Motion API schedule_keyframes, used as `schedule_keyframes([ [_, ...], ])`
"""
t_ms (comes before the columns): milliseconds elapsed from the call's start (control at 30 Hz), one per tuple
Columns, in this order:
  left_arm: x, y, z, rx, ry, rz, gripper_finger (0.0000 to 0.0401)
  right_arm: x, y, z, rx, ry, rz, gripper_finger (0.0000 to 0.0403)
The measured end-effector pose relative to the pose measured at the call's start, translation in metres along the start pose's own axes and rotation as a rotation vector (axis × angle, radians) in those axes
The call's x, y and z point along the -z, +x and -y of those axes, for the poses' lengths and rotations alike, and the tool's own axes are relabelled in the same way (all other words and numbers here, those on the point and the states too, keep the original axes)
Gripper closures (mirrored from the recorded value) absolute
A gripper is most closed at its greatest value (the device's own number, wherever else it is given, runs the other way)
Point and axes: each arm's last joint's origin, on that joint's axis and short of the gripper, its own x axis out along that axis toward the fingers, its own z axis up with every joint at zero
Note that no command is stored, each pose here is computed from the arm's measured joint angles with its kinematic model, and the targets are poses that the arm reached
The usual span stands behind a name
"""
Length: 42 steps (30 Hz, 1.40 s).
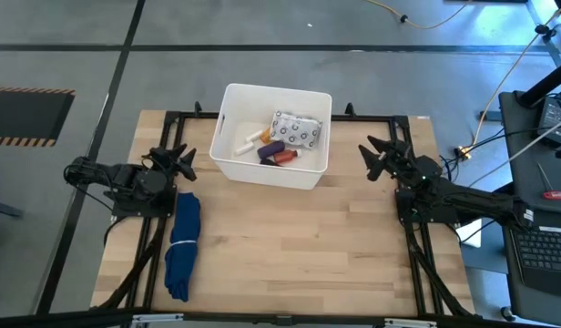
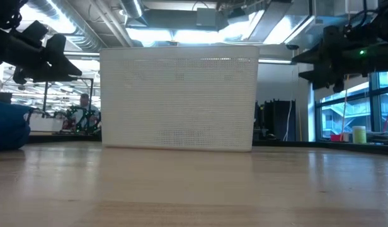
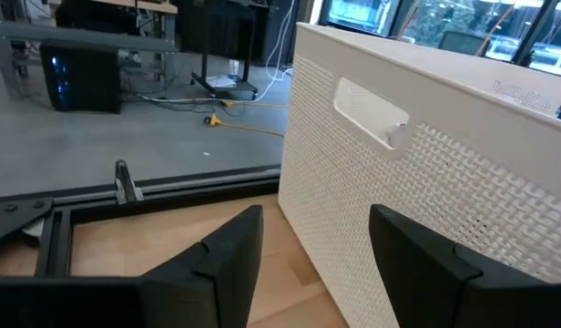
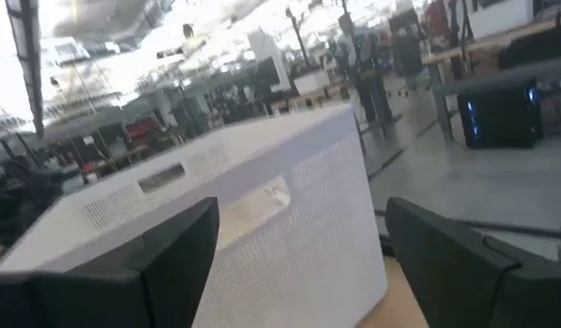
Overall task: Pick & place medical supplies in basket/bin
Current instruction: Return to Home Position
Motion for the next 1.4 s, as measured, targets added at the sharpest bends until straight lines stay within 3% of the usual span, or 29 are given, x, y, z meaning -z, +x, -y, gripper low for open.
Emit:
schedule_keyframes([
  [433,0.000,0.000,0.000,0.006,0.006,-0.005,0.0205,-0.009,-0.015,0.003,-0.007,-0.023,0.079,0.0086],
  [600,0.001,0.000,0.001,0.034,0.006,-0.028,0.0205,-0.010,-0.016,0.005,0.047,-0.041,0.106,0.0086],
  [900,0.003,0.000,0.003,0.120,0.006,-0.100,0.0205,-0.006,-0.016,0.010,0.181,-0.086,0.082,0.0086],
  [1200,0.004,0.000,0.004,0.141,0.006,-0.118,0.0205,0.001,-0.015,0.012,0.204,-0.200,0.001,0.0086],
  [1400,0.004,-0.001,0.005,0.169,0.006,-0.142,0.0205,0.001,-0.015,0.012,0.204,-0.204,0.001,0.0086],
])
